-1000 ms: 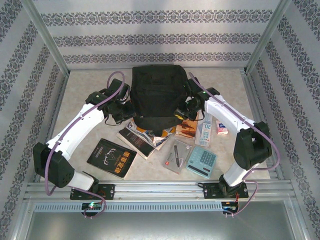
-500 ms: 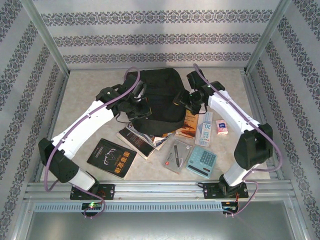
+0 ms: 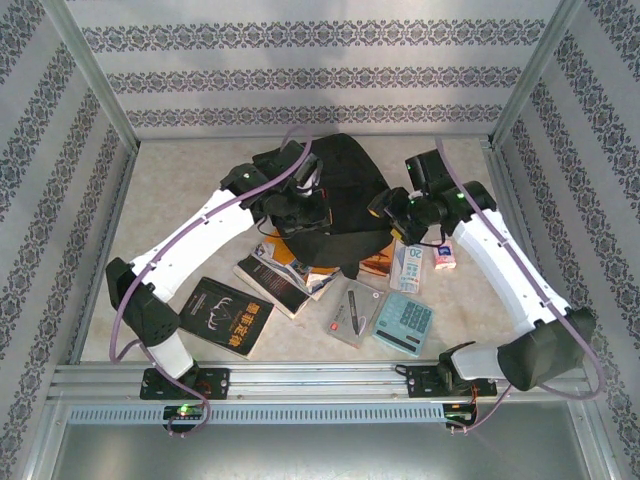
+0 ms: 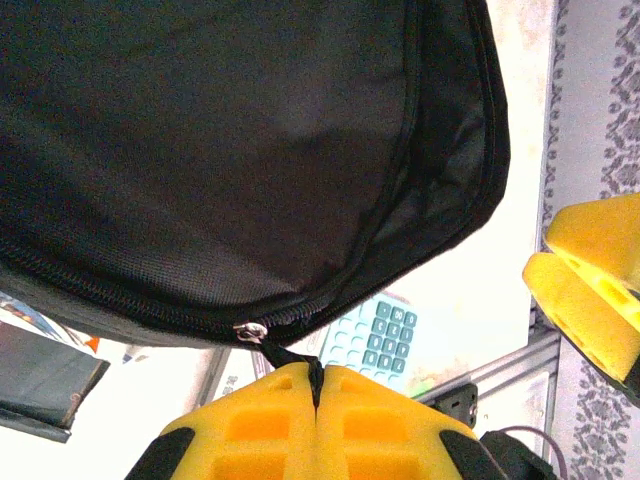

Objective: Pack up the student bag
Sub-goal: Unzip the student bag at the top-center of the table.

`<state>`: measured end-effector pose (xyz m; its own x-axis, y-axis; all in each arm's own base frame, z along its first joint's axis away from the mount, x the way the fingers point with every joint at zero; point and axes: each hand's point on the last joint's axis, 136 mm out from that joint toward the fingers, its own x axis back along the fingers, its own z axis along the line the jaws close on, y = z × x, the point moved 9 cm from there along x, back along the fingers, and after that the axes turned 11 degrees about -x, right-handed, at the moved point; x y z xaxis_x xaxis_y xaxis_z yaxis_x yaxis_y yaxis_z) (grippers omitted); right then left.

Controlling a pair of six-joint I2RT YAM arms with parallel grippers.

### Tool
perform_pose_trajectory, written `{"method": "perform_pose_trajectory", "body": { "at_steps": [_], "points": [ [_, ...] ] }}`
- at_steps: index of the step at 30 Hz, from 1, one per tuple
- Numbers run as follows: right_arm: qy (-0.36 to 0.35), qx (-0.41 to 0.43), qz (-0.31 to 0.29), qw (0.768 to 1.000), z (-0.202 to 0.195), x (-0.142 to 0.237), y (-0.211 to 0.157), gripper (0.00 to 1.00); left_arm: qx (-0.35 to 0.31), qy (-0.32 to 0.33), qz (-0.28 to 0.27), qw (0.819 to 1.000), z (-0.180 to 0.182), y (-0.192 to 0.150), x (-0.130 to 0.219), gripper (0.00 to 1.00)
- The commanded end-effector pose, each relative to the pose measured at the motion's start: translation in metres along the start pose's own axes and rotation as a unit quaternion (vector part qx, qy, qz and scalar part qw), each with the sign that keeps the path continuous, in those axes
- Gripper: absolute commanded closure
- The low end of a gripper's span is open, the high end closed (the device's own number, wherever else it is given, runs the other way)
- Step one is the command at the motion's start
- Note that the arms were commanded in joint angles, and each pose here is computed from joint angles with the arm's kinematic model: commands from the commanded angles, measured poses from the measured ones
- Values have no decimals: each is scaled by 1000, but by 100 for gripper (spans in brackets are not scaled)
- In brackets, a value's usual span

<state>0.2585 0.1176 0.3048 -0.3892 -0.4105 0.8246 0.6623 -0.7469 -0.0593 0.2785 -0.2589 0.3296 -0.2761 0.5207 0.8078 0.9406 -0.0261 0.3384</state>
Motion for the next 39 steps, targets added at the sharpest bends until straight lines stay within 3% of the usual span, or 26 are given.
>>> {"method": "perform_pose_trajectory", "body": {
  "at_steps": [1, 4, 14, 17, 26, 39],
  "points": [
    [-14, -86, 53, 995, -15, -13, -9, 34, -29, -28, -1, 999, -16, -1, 4, 100],
    [-6, -121, 85, 989, -16, -28, -15, 35, -36, -29, 5, 999, -18, -3, 1, 100],
    [-14, -106, 86, 991, 2, -66, -15, 35, -40, -31, 12, 999, -16, -9, -1, 100],
    [-31, -108, 86, 990, -2, -73, -18, 45, -40, -24, 10, 999, -12, -12, 0, 100],
    [-57, -107, 65, 990, -24, -76, -17, 99, -23, 35, -4, 999, 14, -20, 6, 100],
    [-73, -86, 66, 991, -41, -77, -13, 100, 47, 86, -34, 995, 75, -16, 17, 100]
  ]
}}
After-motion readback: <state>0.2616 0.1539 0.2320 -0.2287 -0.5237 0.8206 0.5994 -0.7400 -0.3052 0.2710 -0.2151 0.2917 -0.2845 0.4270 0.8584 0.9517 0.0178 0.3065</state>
